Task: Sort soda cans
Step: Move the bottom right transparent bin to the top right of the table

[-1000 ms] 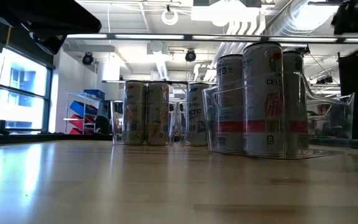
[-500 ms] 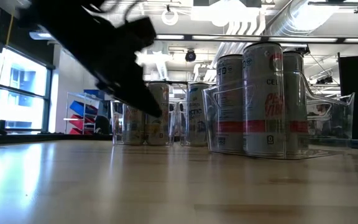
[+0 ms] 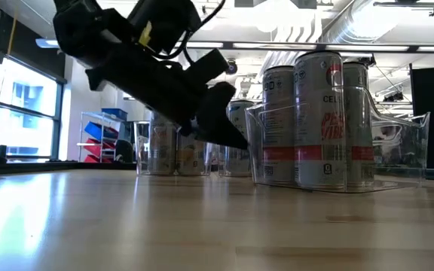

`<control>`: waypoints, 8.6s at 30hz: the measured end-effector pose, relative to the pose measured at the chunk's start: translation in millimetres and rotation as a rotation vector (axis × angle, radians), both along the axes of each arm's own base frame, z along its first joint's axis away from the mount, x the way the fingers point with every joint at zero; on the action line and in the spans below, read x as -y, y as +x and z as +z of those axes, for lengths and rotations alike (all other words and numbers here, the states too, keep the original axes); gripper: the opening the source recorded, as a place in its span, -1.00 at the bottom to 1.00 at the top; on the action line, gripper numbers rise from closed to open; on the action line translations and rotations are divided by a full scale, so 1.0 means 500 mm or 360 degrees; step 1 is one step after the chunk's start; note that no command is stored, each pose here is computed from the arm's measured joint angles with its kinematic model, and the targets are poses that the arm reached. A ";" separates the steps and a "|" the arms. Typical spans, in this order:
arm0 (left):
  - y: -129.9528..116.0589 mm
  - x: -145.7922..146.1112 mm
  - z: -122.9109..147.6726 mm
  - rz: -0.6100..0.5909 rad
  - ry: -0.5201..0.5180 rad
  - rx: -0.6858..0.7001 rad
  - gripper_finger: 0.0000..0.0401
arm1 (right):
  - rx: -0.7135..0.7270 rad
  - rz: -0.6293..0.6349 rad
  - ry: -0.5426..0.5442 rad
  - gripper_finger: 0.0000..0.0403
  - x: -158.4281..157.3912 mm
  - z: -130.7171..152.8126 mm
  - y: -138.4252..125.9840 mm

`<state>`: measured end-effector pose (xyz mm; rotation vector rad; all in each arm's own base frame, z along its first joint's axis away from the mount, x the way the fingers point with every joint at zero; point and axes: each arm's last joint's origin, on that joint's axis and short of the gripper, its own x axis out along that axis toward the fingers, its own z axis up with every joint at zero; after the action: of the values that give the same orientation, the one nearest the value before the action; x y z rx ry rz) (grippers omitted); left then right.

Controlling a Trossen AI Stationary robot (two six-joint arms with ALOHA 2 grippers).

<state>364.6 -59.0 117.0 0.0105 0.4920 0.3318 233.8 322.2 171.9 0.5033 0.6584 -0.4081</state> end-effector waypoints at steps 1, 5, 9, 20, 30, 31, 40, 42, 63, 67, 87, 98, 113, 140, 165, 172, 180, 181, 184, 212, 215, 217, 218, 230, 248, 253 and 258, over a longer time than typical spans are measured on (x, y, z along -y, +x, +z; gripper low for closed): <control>0.003 0.004 -0.004 -0.0027 0.0001 0.0018 -1.00 | -0.0006 -0.0020 0.0003 -1.00 0.003 -0.001 0.002; 0.020 0.025 -0.017 -0.0165 -0.0012 0.0045 -1.00 | -0.0012 -0.0125 -0.0030 -1.00 0.023 -0.003 0.011; 0.048 0.052 -0.021 -0.0262 -0.0012 0.0054 -1.00 | -0.0045 -0.0250 -0.0064 -1.00 0.051 -0.005 0.025; 0.077 0.153 0.006 -0.0395 0.0041 -0.0065 -1.00 | -0.0196 -0.0550 -0.0216 -1.00 0.126 -0.017 0.045; -0.013 0.177 0.055 -0.0024 0.0172 -0.0323 -1.00 | -0.0391 -0.0783 -0.0261 -1.00 0.189 -0.083 0.015; -0.023 0.176 0.055 -0.0009 0.0171 -0.0355 -1.00 | -0.0425 -0.0813 -0.0283 -1.00 0.193 -0.087 0.005; -0.055 0.167 0.019 -0.0022 -0.0069 -0.0328 -1.00 | -0.0661 -0.1030 -0.0441 -1.00 0.203 -0.065 -0.057; -0.059 0.153 0.008 0.0031 -0.0098 -0.0330 -1.00 | -0.0661 -0.0977 -0.0394 -1.00 0.193 -0.061 -0.062; 0.059 -0.026 -0.045 -0.0092 -0.0124 0.0065 -1.00 | -0.0069 -0.0504 -0.0223 -1.00 0.131 -0.113 0.021; 0.065 0.000 -0.052 -0.0194 -0.0094 0.0121 -1.00 | -0.0112 -0.0510 -0.0261 -1.00 0.144 -0.116 0.032; 0.104 0.121 -0.009 -0.0316 0.0044 0.0039 -1.00 | -0.0657 -0.1078 -0.0483 -1.00 0.204 -0.094 -0.050; -0.021 0.173 0.114 -0.0082 0.0252 -0.0222 -1.00 | -0.0782 -0.1069 -0.0634 -1.00 0.262 -0.089 -0.002; -0.223 0.166 0.067 0.0188 0.0073 -0.0237 -1.00 | -0.1255 -0.0917 -0.0999 -1.00 0.352 -0.066 0.033; -0.285 0.188 0.029 0.0238 -0.0063 -0.0190 -1.00 | -0.1526 -0.0587 -0.0644 -1.00 0.391 0.006 -0.055; -0.289 0.184 0.044 0.0235 -0.0079 -0.0181 -1.00 | -0.0817 -0.1164 -0.0504 -1.00 0.562 -0.056 -0.137; -0.304 0.176 0.072 0.0227 -0.0071 -0.0181 -1.00 | -0.0984 -0.1110 -0.0574 -1.00 0.602 -0.056 -0.126; -0.325 0.144 0.104 0.0306 -0.0003 -0.0212 -1.00 | -0.1165 -0.0869 -0.0504 -1.00 0.610 -0.029 -0.140; -0.328 0.139 0.108 0.0324 0.0013 -0.0209 -1.00 | -0.1191 -0.0862 -0.0460 -1.00 0.610 -0.020 -0.149; -0.336 0.130 0.118 0.0374 0.0054 -0.0174 -1.00 | -0.1155 -0.0841 -0.0327 -1.00 0.608 0.019 -0.160; -0.338 -0.064 0.095 0.0527 0.0133 -0.0238 -1.00 | -0.1084 -0.1037 0.0257 -1.00 1.100 0.271 -0.203; -0.324 -0.075 0.106 0.0484 0.0235 -0.0205 -1.00 | -0.1141 -0.0990 0.0331 -1.00 1.110 0.239 -0.188; -0.316 -0.082 0.114 0.0434 0.0295 -0.0189 -1.00 | -0.1215 -0.0977 0.0396 -1.00 1.115 0.208 -0.182; -0.314 -0.085 0.119 0.0402 0.0317 -0.0181 -1.00 | -0.1251 -0.0984 0.0415 -1.00 1.117 0.193 -0.179; -0.326 -0.101 0.213 0.0230 0.0456 -0.0112 -1.00 | -0.1183 -0.1113 0.0451 -1.00 1.151 0.079 -0.171; -0.356 -0.106 0.212 0.0326 0.0365 -0.0171 -1.00 | -0.0925 -0.1157 0.0255 -1.00 1.175 0.157 -0.156; -0.368 -0.108 0.197 0.0378 0.0303 -0.0274 -1.00 | -0.1115 -0.1128 0.0399 -1.00 1.144 0.161 -0.168; -0.401 -0.115 0.145 0.0534 0.0304 -0.0392 -1.00 | -0.1190 -0.1072 0.0535 -1.00 1.113 0.125 -0.161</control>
<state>164.0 -1.6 189.5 0.1575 0.7064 0.7110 153.4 -234.2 234.2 0.9085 1.2906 -1.1639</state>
